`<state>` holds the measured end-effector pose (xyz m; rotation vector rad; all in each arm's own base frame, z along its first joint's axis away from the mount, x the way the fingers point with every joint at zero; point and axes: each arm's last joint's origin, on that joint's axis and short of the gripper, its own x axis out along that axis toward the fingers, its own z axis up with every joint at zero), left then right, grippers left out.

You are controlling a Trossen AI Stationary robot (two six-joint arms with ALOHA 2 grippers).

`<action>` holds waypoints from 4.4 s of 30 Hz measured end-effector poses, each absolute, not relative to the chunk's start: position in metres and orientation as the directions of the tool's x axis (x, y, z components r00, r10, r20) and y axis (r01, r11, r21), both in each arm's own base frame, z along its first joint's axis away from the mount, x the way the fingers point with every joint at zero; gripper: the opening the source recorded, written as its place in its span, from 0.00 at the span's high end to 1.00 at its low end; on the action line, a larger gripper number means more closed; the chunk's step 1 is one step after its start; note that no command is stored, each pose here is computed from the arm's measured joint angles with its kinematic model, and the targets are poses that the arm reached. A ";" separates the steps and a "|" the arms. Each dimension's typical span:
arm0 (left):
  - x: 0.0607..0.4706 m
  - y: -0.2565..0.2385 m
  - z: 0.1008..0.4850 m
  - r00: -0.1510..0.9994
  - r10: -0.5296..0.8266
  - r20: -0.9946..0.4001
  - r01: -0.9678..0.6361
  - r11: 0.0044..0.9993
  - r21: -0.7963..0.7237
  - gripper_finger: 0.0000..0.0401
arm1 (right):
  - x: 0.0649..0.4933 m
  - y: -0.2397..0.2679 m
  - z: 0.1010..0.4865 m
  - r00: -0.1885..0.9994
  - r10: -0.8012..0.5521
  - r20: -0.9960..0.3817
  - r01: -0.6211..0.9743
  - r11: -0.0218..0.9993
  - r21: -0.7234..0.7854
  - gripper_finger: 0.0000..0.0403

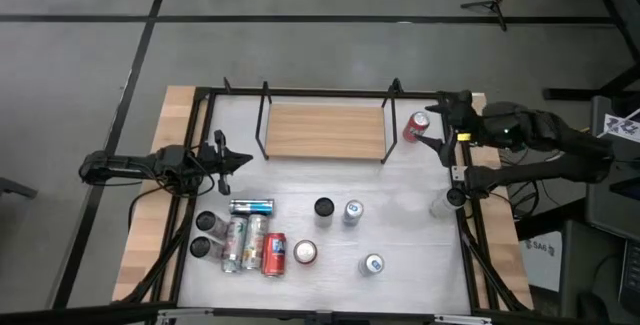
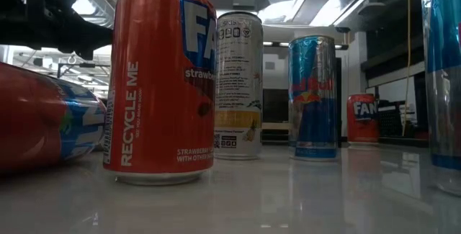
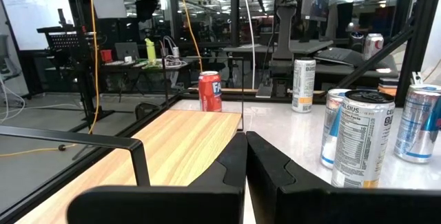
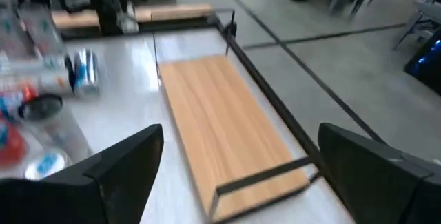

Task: Place canned beverage on shelf
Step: Put the top red soda can on the shelf

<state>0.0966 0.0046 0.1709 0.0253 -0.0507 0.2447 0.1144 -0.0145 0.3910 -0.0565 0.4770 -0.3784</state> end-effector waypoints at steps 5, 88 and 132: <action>0.097 0.005 0.171 0.969 0.242 0.053 -0.243 0.970 0.019 1.00 | 0.122 -0.027 0.401 0.718 -0.457 -0.526 0.387 0.889 -0.244 0.05; 0.097 0.005 0.171 0.969 0.242 0.053 -0.243 0.970 0.019 1.00 | 0.153 -0.196 0.226 0.087 -0.081 -0.993 0.079 0.994 -0.075 0.05; 0.097 0.005 0.171 0.969 0.242 0.053 -0.243 0.970 0.019 1.00 | 0.151 -0.194 0.231 0.048 -0.075 -0.996 0.121 0.990 -0.069 0.28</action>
